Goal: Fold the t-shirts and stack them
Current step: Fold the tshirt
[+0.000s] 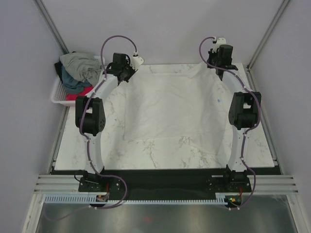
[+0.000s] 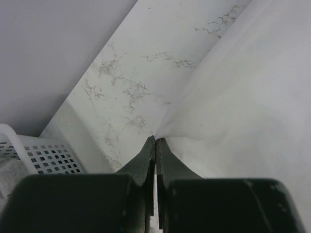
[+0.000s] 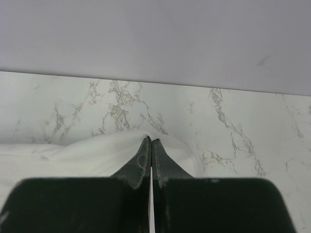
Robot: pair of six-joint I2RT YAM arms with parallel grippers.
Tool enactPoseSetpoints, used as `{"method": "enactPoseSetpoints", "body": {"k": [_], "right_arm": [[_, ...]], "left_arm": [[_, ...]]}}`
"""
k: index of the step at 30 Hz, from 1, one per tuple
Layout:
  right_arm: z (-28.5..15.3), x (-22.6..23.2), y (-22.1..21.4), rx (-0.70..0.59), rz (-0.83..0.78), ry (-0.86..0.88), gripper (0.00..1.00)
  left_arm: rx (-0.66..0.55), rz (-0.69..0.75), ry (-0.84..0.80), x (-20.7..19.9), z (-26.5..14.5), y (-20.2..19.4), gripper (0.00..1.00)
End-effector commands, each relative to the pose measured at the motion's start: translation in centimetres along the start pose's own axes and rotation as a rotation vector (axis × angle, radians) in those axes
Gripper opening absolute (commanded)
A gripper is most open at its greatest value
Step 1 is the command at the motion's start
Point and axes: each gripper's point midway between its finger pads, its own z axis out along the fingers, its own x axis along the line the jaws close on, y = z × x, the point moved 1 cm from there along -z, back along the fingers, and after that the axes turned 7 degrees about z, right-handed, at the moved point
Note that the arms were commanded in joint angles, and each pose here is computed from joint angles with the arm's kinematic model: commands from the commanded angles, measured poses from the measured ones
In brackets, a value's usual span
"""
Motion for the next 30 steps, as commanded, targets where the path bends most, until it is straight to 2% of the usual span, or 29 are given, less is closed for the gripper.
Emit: {"method": "enactPoseSetpoints", "body": {"k": [1,3,4,6,7,9,10,11,13,14,19,30], "right_arm": [[-3.7,1.1,3.0,-0.038,-0.012,0.043,0.00],[-5.3,1.6,3.7,-0.044,-0.012,0.055,0.00],[-5.7,1.5,2.1,-0.009,-0.005,0.055,0.00],[-7.5,2.1,2.8,-0.016,-0.002,0.069,0.00],[-8.0,2.0,1.2,0.018,0.008,0.069,0.00],[-9.8,2.4,1.8,0.010,0.007,0.080,0.00],[-10.4,2.6,0.5,0.040,0.011,0.090,0.00],[-11.7,2.8,1.5,0.020,0.008,0.092,0.00],[-12.9,3.0,0.2,0.048,0.042,0.092,0.00],[-14.1,3.3,1.1,0.028,0.042,0.097,0.00],[-17.6,3.6,-0.2,0.044,0.056,0.100,0.00],[-22.7,4.5,-2.7,0.081,0.090,0.123,0.00]], "left_arm": [[-0.085,-0.012,0.021,1.2,-3.3,2.6,0.02],[-0.073,-0.014,0.003,0.5,-3.6,2.1,0.02],[-0.077,-0.010,0.003,0.5,-4.3,2.3,0.02],[-0.059,-0.008,-0.013,-0.3,-4.7,1.5,0.02],[-0.056,-0.007,-0.016,-0.5,-4.9,1.3,0.02],[-0.052,-0.003,-0.030,-1.2,-5.8,0.9,0.02],[-0.052,-0.004,-0.030,-1.3,-6.1,0.9,0.02],[-0.062,-0.003,-0.027,-1.2,-6.7,1.2,0.02],[-0.050,-0.002,-0.043,-2.0,-7.1,0.5,0.02],[-0.049,-0.004,-0.046,-2.3,-7.6,0.3,0.02],[-0.054,-0.021,-0.065,-3.3,-9.2,0.1,0.02],[-0.044,-0.010,-0.105,-6.3,-11.6,-1.0,0.02]]}}
